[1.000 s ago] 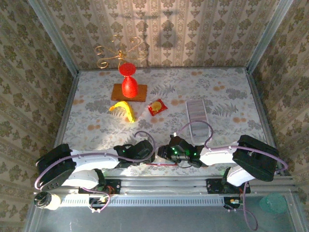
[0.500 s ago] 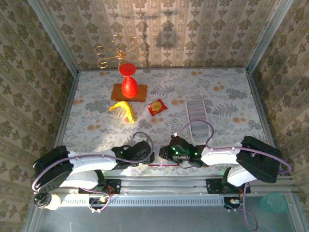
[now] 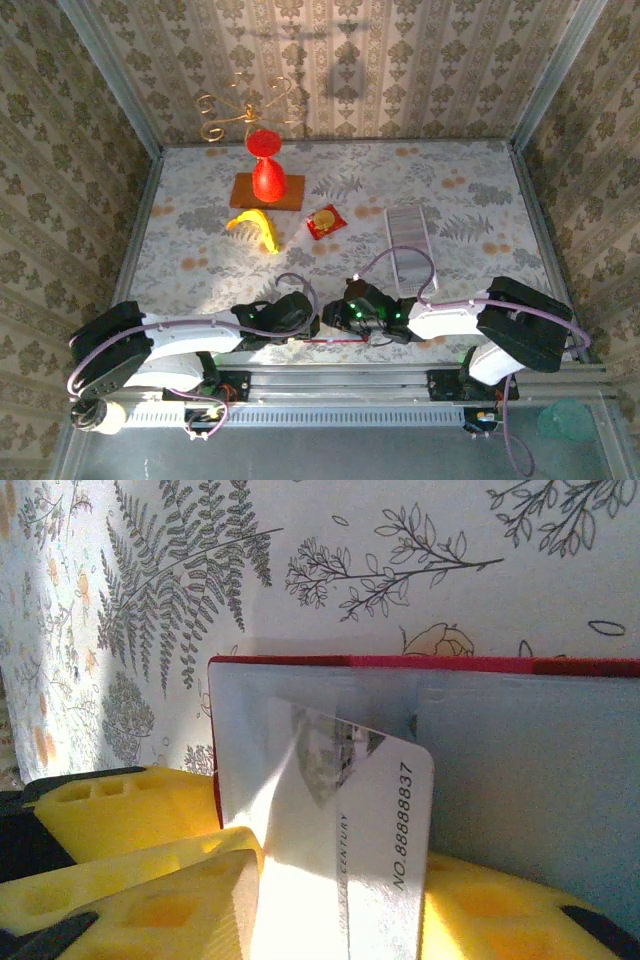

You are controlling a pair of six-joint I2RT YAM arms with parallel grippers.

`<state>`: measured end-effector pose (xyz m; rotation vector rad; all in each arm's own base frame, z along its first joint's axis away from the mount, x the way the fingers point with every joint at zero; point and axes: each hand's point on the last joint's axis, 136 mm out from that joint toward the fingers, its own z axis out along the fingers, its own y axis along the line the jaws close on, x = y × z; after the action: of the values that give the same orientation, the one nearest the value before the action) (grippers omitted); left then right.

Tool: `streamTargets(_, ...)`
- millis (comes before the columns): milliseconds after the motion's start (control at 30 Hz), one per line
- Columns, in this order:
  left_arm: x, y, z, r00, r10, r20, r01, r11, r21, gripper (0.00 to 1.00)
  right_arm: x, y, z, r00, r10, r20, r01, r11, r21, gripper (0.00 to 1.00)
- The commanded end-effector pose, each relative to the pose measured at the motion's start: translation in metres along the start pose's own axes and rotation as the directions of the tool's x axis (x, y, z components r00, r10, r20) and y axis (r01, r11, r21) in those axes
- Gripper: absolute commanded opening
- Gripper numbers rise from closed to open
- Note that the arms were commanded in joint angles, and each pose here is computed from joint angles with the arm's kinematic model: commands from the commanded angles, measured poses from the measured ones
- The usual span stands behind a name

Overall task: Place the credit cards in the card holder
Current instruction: Insert the credit card into the card slot.

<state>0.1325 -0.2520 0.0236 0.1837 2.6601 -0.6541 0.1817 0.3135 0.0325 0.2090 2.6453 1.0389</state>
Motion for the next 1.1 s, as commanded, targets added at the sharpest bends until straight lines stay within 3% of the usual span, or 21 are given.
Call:
streamTargets(0, 0.013, 0.002, 0.004, 0.999, -0.007, -0.043, 0.008, 1.000, 0.008, 0.38, 0.001, -0.013, -0.005, 0.999, -0.041, -0.001, 0.041, 0.996, 0.079, 0.43)
streamTargets(200, 0.013, 0.004, 0.004, 0.999, -0.012, -0.041, 0.012, 1.000, 0.005, 0.38, -0.006, -0.031, -0.024, 0.996, -0.086, 0.038, 0.078, 0.981, 0.177, 0.45)
streamTargets(333, 0.014, 0.005, 0.004, 0.999, -0.014, -0.041, 0.014, 1.000, 0.006, 0.38, -0.008, -0.026, -0.031, 0.995, -0.089, 0.055, 0.079, 0.985, 0.152, 0.44)
streamTargets(767, 0.015, 0.005, 0.004, 0.999, -0.023, -0.042, 0.024, 1.000, 0.014, 0.38, -0.003, -0.015, -0.008, 0.998, -0.068, 0.014, 0.066, 0.991, 0.112, 0.09)
streamTargets(1067, 0.015, 0.006, 0.004, 0.999, -0.040, -0.032, 0.040, 0.999, 0.028, 0.38, 0.000, 0.010, 0.002, 0.998, -0.070, 0.002, 0.070, 0.997, 0.032, 0.05)
